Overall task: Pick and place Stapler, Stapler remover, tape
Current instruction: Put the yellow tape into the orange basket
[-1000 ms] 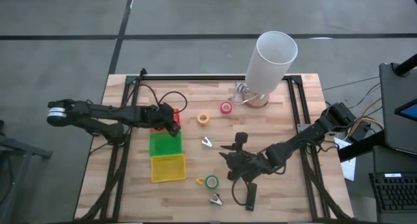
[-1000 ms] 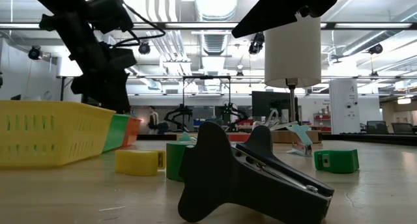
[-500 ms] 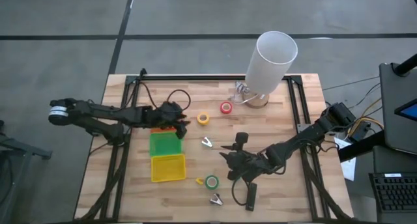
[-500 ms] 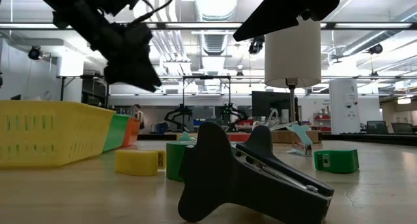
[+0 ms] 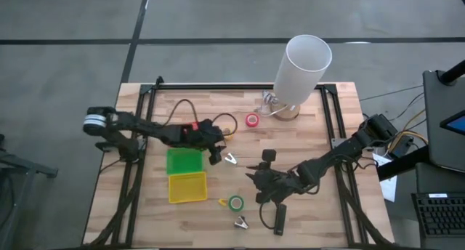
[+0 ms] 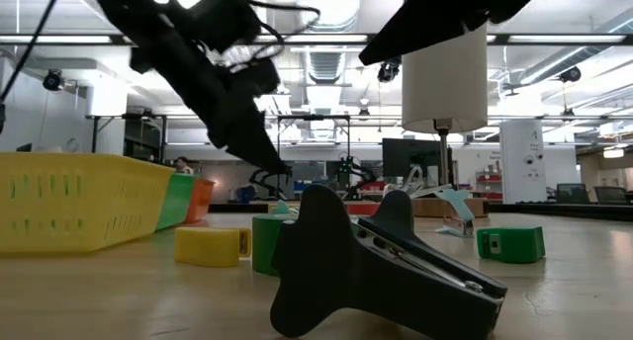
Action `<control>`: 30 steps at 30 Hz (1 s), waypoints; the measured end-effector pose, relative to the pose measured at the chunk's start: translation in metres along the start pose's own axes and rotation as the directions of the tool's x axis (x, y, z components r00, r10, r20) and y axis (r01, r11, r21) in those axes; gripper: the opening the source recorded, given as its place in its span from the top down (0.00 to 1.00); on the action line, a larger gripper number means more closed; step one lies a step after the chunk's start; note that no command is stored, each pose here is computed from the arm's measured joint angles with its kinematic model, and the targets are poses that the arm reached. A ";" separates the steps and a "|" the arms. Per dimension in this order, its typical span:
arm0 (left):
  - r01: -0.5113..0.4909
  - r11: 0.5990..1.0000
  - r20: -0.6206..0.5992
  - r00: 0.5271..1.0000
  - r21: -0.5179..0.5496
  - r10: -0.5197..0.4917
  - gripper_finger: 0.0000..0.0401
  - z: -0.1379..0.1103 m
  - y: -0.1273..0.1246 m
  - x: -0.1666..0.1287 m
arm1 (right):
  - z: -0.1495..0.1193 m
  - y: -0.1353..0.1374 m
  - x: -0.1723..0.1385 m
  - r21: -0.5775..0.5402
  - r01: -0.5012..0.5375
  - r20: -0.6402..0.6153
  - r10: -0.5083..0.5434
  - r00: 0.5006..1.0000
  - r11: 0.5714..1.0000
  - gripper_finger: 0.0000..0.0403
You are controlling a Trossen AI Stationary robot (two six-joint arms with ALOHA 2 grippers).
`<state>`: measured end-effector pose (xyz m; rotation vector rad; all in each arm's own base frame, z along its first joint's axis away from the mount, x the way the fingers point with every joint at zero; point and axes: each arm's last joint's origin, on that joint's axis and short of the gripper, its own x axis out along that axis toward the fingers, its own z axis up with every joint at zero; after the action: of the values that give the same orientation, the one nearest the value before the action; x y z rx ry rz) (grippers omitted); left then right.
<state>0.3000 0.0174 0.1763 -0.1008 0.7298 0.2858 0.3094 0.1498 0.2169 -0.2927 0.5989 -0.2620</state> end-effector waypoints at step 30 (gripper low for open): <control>-0.108 0.978 -0.095 0.987 0.178 0.127 0.56 0.020 0.018 0.021 | -0.066 -0.058 -0.027 0.192 -0.470 0.306 0.403 0.863 0.861 0.98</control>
<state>0.3228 0.0430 0.1769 0.0933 0.8645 0.3307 0.2407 0.0925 0.1987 0.0726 0.3533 0.1435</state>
